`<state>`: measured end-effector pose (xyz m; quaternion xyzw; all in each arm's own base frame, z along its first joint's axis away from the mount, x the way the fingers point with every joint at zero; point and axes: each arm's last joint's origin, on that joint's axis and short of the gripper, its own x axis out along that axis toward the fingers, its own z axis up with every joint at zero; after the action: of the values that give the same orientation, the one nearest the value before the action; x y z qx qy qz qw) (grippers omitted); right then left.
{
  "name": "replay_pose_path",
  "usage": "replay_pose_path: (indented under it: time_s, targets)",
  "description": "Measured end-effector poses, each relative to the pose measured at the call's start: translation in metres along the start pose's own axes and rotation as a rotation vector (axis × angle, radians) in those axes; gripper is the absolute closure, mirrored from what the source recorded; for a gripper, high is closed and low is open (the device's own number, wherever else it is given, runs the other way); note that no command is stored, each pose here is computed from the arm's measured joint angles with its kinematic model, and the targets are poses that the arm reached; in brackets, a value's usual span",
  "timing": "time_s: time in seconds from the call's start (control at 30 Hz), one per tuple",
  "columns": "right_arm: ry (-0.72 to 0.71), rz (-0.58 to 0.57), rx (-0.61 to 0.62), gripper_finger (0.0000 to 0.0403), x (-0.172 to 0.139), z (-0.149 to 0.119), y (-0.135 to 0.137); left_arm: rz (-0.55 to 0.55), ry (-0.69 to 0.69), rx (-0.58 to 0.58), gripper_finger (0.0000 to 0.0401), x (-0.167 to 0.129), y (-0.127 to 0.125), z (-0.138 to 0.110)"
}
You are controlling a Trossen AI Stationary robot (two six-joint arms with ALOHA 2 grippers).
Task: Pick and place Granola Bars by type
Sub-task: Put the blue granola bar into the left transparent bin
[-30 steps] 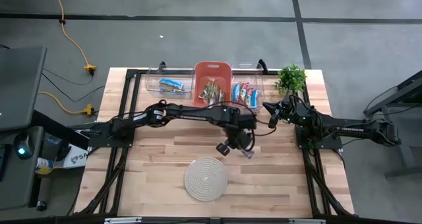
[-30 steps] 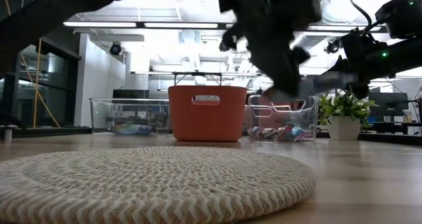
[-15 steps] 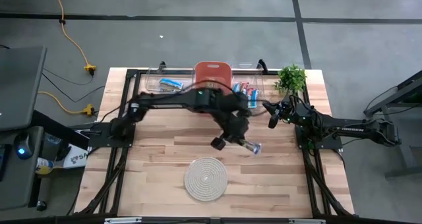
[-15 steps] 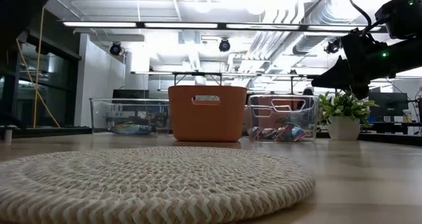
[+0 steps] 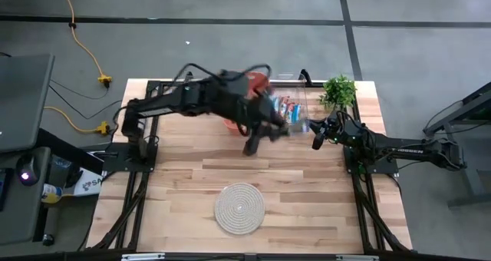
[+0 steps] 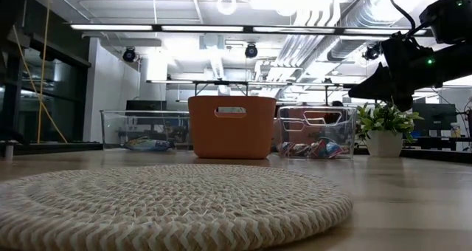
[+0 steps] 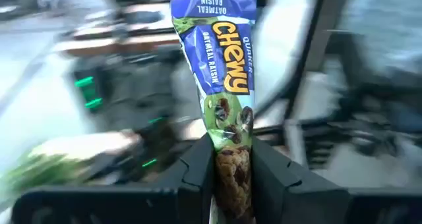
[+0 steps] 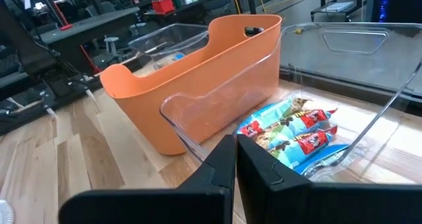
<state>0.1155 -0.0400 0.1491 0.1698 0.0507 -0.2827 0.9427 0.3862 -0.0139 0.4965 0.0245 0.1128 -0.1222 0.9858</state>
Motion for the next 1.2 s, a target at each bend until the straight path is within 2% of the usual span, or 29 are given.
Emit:
replay_pose_path:
  time_s: [0.2, 0.37, 0.47, 0.53, 0.77, 0.97, 1.07, 1.2]
  targets:
    - [-0.005, 0.002, 0.002, 0.0402, 0.0, 0.001, 0.0, 0.428, -0.043, -0.043, 0.033, -0.045, 0.004, 0.019]
    - [-0.003, 0.001, 0.001, 0.0402, 0.0, 0.0, 0.0, 0.837, 0.046, -0.083, 0.033, -0.083, 0.007, 0.018]
    - [-0.003, 0.002, 0.001, 0.0402, 0.0, 0.0, 0.0, 1.024, 0.125, -0.103, 0.033, -0.105, 0.01, 0.012]
    - [-0.002, 0.002, 0.001, 0.0402, 0.0, 0.0, 0.0, 1.084, 0.187, -0.138, 0.033, -0.12, 0.014, 0.005]
    - [-0.005, 0.001, 0.001, 0.0402, 0.0, 0.0, 0.0, 1.259, 0.434, -0.221, 0.033, -0.159, 0.051, -0.022]
    - [-0.005, 0.001, 0.002, 0.0402, 0.0, 0.0, 0.0, 1.316, 0.547, -0.351, 0.033, -0.181, 0.097, -0.043]
    - [-0.005, 0.001, 0.002, 0.0402, 0.0, 0.0, 0.0, 1.271, 0.616, -0.373, 0.033, -0.192, 0.119, -0.055]
    - [-0.005, 0.001, 0.002, 0.0402, 0.0, 0.0, 0.0, 1.045, 0.737, -0.34, 0.033, -0.196, 0.147, -0.078]
